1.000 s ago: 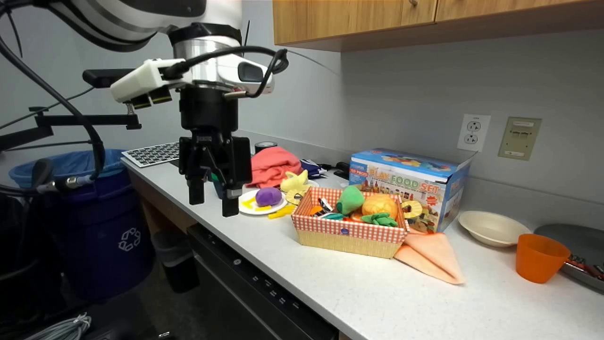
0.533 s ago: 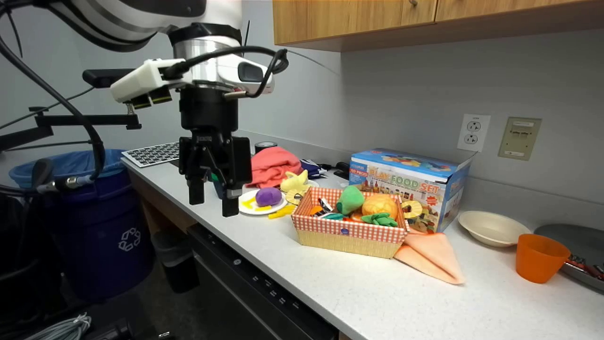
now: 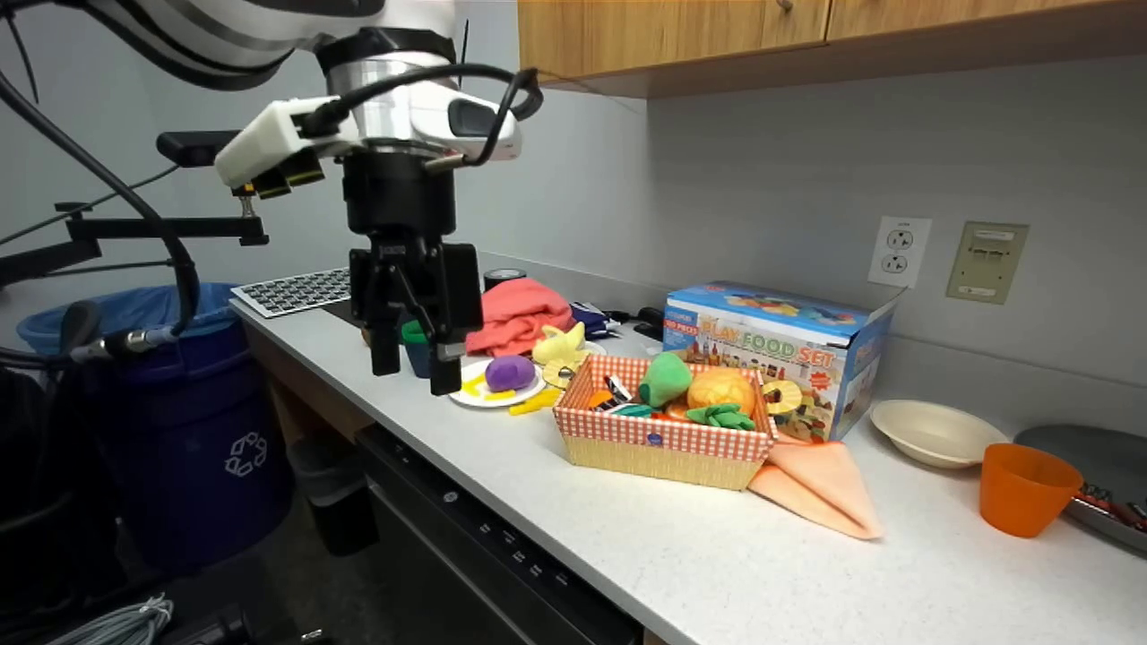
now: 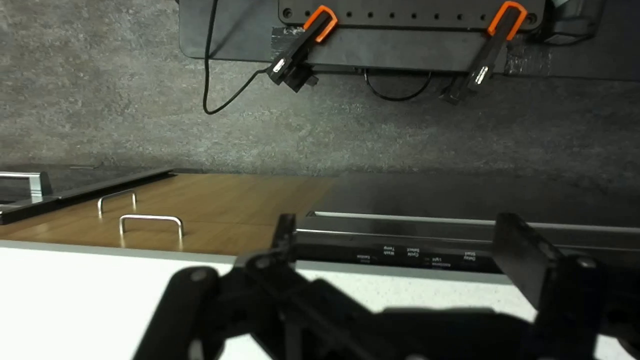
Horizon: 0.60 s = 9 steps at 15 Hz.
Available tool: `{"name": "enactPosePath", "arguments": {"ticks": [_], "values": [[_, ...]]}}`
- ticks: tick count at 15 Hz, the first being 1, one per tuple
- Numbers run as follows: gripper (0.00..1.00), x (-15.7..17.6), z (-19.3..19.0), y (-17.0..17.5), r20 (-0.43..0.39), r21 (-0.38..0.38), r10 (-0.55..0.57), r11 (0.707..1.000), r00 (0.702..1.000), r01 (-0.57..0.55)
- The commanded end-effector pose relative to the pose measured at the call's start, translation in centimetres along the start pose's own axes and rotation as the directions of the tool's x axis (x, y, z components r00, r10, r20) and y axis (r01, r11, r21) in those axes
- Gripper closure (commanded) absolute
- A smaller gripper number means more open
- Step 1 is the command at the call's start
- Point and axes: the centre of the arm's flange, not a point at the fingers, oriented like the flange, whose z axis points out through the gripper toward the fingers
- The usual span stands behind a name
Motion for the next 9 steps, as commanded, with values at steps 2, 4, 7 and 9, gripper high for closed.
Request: {"name": "enactPosePath", "arguments": {"ticks": [2,4,7,9], "values": [[0.00,-2.1,-4.7,-0.4,-0.121,-0.083,0.084,0.992,0.989,-0.094],[0.00,-2.4,-6.6,-0.2,-0.177,-0.111,0.106,0.986,0.979,-0.127],[0.00,-1.6,-6.7,-0.2,-0.190,-0.095,0.096,0.989,0.977,-0.116],[0.00,-2.0,-8.1,0.0,-0.225,-0.100,0.106,0.986,0.969,-0.131]]}}
